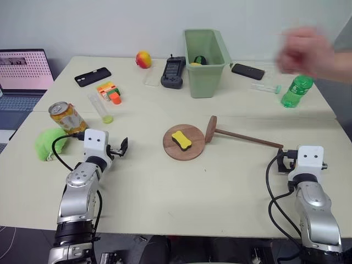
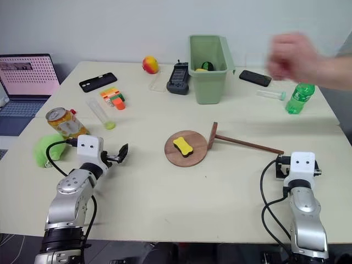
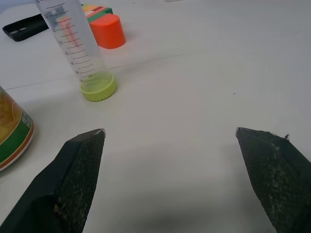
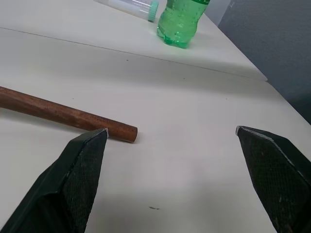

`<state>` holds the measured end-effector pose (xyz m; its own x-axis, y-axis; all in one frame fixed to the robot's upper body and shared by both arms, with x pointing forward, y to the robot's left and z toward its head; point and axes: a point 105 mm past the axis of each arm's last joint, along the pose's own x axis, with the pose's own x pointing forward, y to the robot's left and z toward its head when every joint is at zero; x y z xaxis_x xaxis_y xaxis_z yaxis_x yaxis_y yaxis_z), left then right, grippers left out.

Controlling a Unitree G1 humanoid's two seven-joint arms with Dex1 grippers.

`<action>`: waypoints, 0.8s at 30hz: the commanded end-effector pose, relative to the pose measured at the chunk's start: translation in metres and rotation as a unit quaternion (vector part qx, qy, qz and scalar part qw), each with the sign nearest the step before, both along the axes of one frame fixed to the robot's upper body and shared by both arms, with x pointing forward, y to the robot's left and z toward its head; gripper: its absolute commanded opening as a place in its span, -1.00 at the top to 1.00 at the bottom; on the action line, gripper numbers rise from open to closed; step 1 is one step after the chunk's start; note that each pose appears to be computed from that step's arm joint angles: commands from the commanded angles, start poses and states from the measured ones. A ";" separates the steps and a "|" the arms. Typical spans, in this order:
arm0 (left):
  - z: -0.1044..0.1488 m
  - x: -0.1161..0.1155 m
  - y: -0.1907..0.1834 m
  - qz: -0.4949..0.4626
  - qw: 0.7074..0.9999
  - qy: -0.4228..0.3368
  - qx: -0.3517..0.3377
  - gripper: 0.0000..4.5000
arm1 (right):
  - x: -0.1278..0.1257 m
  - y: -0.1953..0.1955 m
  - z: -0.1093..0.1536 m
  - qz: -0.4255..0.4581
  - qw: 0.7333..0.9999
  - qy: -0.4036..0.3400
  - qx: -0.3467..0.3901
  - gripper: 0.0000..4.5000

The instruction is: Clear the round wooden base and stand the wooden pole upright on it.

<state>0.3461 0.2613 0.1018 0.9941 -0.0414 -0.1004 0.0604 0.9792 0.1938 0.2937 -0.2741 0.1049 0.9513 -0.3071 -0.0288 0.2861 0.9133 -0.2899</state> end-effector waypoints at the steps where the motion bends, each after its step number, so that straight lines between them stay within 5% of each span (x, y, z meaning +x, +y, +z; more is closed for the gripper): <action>1: 0.014 -0.001 0.002 0.004 1.000 -0.025 0.000 -1.00 | -0.002 -0.002 0.014 -0.002 1.000 -0.022 -0.017 -0.97; 11: 0.027 -0.011 0.000 -0.025 0.999 -0.034 -0.010 -1.00 | 0.001 0.017 0.035 0.077 0.996 -0.050 -0.014 -0.97; 18: 0.049 -0.034 -0.031 -0.164 0.985 -0.028 -0.042 -1.00 | -0.010 0.084 0.058 0.295 0.952 -0.060 0.054 -0.97; 24: 0.043 -0.056 -0.073 -0.281 0.959 0.013 -0.025 -1.00 | -0.011 0.111 0.064 0.366 0.925 -0.057 0.081 -0.97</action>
<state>0.2955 0.2052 0.1366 0.8557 -0.5030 -0.1217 0.5154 0.8494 0.1133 0.2853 -0.1739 0.1544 0.9271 0.3721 0.0447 -0.3632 0.9215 -0.1377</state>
